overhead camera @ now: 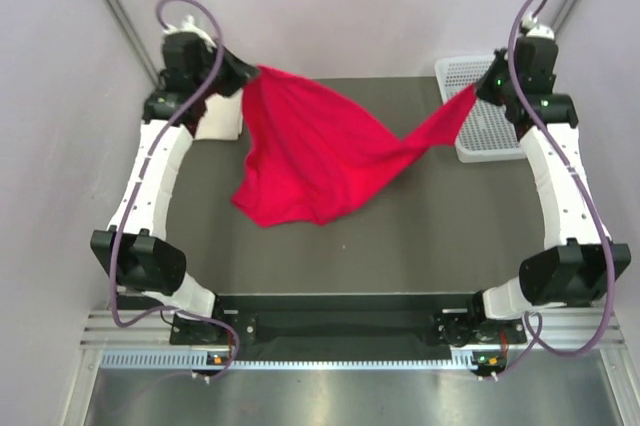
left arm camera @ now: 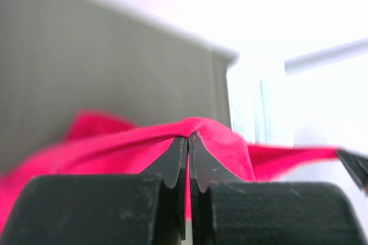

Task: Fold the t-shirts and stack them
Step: Flatten the tshirt out, then fold the tshirt

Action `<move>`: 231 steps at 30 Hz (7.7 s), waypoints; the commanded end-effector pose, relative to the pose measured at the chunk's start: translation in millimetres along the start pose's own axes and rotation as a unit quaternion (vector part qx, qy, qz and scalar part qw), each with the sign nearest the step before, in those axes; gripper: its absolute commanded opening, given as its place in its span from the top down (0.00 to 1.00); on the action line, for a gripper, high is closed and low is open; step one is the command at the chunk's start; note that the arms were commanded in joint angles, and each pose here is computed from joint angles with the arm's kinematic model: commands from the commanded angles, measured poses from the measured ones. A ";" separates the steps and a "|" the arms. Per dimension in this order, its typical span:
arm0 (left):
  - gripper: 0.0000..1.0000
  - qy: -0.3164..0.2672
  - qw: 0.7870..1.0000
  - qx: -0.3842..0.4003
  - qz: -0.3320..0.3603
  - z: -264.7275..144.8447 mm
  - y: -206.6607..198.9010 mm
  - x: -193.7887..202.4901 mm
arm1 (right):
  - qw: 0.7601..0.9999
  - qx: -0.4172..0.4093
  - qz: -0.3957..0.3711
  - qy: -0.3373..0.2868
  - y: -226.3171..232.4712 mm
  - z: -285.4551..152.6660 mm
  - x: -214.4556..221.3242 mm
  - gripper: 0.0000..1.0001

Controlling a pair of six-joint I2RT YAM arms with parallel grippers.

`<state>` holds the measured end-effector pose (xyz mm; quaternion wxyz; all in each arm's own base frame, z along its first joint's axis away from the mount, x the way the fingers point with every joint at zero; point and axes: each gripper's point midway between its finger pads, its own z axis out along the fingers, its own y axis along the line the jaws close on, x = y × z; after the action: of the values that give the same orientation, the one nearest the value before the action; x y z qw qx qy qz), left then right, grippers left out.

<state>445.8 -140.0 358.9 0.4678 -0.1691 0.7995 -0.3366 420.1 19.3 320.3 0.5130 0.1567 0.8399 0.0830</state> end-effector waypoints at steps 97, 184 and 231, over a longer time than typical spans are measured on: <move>1.00 0.172 0.940 -0.293 0.035 22.2 286.5 87.7 | 0.999 -0.028 0.006 0.024 -16.9 -8.6 125.2 1.00; 1.00 -0.275 0.905 -0.216 0.242 -123.3 50.1 -100.8 | 0.934 -0.156 0.052 -0.316 69.2 -147.4 -129.3 1.00; 1.00 0.214 0.939 -0.268 -0.013 40.5 340.1 85.7 | 0.998 -0.036 0.022 0.050 2.3 42.5 140.0 1.00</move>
<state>452.6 37.8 47.9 0.2257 -0.2316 0.9364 -0.1361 395.0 63.6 182.5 0.4694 0.1531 0.8608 0.1234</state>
